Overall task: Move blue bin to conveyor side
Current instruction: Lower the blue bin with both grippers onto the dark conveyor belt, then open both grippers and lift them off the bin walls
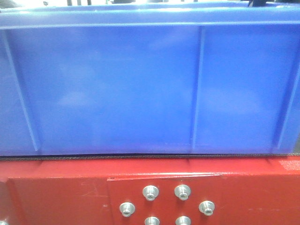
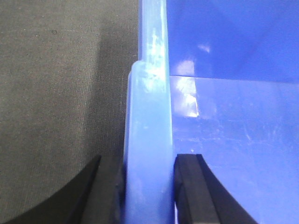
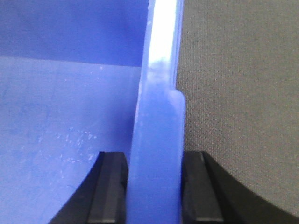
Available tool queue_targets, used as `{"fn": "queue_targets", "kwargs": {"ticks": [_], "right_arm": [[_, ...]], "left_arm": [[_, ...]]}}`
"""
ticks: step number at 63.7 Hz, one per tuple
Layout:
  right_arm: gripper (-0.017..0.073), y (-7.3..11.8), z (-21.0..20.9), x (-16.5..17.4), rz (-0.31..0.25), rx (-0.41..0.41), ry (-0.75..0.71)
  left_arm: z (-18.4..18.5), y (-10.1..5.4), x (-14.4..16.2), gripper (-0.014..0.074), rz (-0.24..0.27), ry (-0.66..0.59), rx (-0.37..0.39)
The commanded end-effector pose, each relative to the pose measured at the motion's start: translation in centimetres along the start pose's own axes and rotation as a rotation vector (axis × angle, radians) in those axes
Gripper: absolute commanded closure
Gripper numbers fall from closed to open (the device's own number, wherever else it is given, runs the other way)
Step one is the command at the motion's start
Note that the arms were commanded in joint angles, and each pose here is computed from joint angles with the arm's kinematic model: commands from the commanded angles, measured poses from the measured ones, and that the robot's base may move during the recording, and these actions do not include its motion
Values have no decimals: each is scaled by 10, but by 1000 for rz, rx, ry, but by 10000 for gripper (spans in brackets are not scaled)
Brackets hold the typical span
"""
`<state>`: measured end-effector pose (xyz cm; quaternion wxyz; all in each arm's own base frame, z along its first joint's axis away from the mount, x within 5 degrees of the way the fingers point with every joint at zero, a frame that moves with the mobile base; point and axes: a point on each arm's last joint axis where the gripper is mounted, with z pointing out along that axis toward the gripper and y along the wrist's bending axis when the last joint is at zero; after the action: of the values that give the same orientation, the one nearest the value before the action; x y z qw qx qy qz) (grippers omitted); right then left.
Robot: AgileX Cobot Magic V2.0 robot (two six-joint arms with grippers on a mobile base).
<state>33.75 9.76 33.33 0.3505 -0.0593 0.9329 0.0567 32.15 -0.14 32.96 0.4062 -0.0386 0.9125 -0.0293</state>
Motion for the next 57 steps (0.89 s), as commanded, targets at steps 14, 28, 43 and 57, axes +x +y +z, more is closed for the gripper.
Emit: {"fn": "queue_targets", "kwargs": {"ticks": [14, 28, 43, 57], "right_arm": [[637, -1, -1, -13, -49, 5, -129], [635, -1, 9, -12, -55, 11, -108], [223, -2, 15, -10, -63, 23, -84], [34, -10, 14, -10, -49, 40, -79]], "left_arm": [[0, 0, -12, 608, -5, -101, 1], [0, 0, -12, 417, -5, -101, 1], [0, 1, -12, 134, 4, -102, -4], [0, 2, -12, 74, 36, -103, -22]]}}
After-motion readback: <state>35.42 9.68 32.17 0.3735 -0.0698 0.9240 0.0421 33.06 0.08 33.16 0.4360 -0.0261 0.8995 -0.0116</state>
